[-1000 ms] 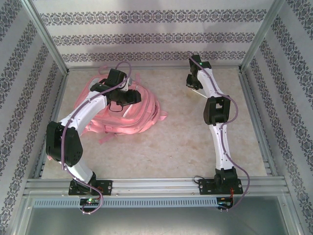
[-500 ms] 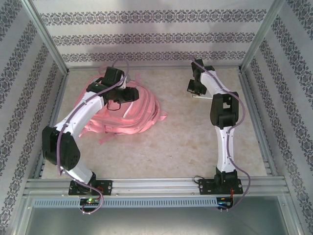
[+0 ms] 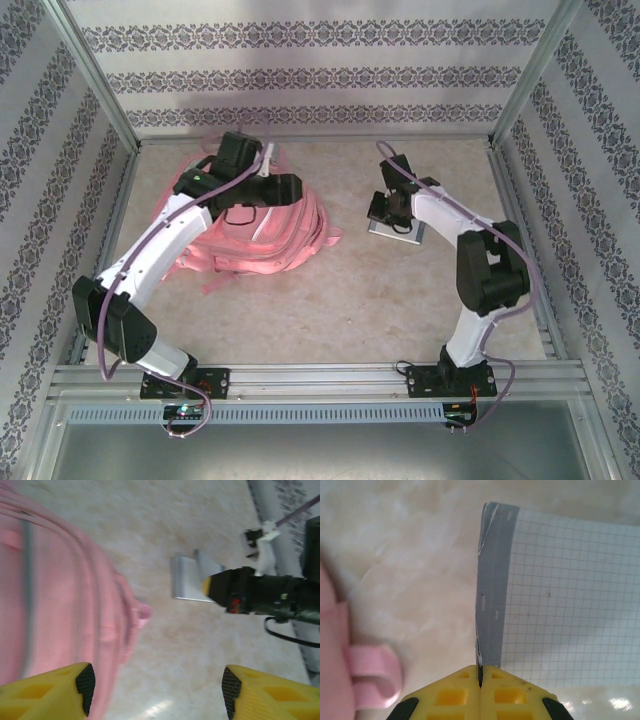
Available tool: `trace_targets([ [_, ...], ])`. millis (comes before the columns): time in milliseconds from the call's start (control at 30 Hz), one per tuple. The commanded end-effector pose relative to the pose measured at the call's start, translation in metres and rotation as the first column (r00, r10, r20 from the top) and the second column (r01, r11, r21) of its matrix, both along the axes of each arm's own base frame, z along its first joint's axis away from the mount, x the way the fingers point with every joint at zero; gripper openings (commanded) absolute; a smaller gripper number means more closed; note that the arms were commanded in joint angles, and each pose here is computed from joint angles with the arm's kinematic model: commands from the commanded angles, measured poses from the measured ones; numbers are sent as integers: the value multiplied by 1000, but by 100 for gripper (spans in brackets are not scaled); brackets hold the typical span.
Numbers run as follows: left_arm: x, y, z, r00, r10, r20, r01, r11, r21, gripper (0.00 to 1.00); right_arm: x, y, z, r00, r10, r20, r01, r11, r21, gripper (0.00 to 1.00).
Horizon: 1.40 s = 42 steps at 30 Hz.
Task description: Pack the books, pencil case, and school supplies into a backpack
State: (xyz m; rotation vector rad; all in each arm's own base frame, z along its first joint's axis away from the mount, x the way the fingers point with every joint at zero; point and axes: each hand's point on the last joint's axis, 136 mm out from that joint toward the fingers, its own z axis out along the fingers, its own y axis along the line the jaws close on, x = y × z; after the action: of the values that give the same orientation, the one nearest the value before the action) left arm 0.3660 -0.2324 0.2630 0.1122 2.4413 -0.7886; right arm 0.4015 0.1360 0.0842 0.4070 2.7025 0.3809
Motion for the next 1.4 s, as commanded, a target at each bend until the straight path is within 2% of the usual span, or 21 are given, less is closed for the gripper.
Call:
trace_targets([
  [0,-1,-46,-30,991,-58,-121,41,989,-139,70,-10,10,20,996,-21,82,12,995,103,0],
  [133,6,-84,-65,978,-104,-181,82,989,-127,70,-40,20,26,995,13,95,-27,989,146,0],
  [267,17,-99,-87,970,-103,-220,79,990,-116,70,-64,34,21,995,62,84,-74,985,153,0],
  [300,19,-101,-92,969,-98,-226,74,991,-112,70,-66,38,18,994,79,78,-90,983,158,6],
  [367,24,-101,-99,969,-82,-234,60,993,-98,70,-63,39,18,991,105,78,-115,983,140,32],
  [400,26,-102,-103,968,-79,-238,57,994,-97,70,-60,35,19,991,108,74,-116,987,112,41],
  [533,31,-111,-122,958,-81,-274,61,995,-83,70,-48,15,32,988,102,120,-111,991,70,58],
  [600,32,-117,-133,952,-89,-292,71,995,-71,70,-44,4,33,987,84,134,-94,993,69,63],
  [700,32,-131,-152,939,-108,-326,94,994,-60,69,-42,-16,21,995,12,103,-25,993,118,62],
  [800,29,-145,-170,931,-132,-340,140,990,-2,69,-47,-33,3,998,-55,38,49,989,143,62],
  [1000,29,-157,-193,926,-149,-346,190,978,87,68,-53,-54,-20,991,-136,2,133,967,219,63],
  [1200,28,-156,-214,919,-141,-369,196,974,115,65,-52,-53,-33,989,-144,-24,145,950,278,63],
  [1367,24,-155,-228,911,-139,-389,199,973,118,61,-54,-59,-44,986,-160,-54,169,954,249,62],
])
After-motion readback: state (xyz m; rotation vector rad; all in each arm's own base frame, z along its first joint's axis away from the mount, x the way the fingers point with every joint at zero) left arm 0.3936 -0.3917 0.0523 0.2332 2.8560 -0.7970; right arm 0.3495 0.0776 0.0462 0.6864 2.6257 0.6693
